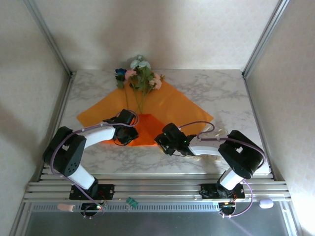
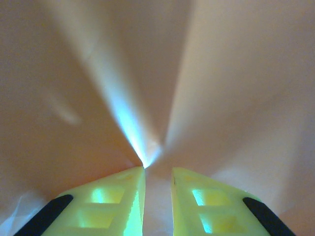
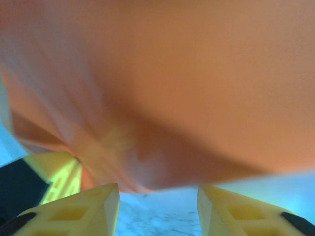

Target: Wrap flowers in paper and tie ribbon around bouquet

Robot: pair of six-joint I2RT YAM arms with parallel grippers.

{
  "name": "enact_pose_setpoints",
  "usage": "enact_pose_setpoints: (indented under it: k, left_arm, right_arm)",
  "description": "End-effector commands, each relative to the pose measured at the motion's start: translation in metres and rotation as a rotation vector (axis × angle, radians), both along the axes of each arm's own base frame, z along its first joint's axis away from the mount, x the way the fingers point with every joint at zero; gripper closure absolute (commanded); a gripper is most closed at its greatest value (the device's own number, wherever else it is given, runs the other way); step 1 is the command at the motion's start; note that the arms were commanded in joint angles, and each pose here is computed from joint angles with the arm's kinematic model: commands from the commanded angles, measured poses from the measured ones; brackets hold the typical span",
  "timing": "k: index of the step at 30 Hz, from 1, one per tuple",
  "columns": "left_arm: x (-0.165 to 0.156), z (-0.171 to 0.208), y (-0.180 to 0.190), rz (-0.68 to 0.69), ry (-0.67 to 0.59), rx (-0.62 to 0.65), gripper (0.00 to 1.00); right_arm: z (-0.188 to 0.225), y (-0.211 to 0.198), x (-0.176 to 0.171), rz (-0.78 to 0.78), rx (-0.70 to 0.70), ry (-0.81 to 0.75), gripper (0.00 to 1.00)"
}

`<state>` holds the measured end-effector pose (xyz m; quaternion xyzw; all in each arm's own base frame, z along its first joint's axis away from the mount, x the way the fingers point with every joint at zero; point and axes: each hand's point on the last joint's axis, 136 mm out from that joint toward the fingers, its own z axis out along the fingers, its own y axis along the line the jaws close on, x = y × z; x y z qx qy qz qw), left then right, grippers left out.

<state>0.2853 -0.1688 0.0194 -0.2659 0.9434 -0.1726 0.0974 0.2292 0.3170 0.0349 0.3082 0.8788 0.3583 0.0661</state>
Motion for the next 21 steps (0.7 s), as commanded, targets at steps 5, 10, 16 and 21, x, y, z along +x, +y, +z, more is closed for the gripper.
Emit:
enact_pose_setpoints:
  k: [5,10,16,21]
  left_arm:
    - [-0.025,0.000,0.002,-0.011,0.037,-0.013,0.82]
    - [-0.026,-0.005,0.002,-0.012,0.046,-0.009,0.82]
    - [-0.027,-0.010,0.002,-0.020,0.059,0.002,0.82]
    - [-0.030,-0.010,0.004,-0.019,0.059,0.004,0.82]
  right_arm:
    - [0.001,0.001,0.006,-0.107,0.027,0.051,0.57]
    - [-0.014,-0.022,-0.013,-0.122,-0.066,0.117,0.60]
    - [-0.027,-0.025,-0.011,-0.138,-0.077,0.095,0.61]
    - [-0.030,-0.028,-0.005,-0.175,-0.097,0.087,0.75]
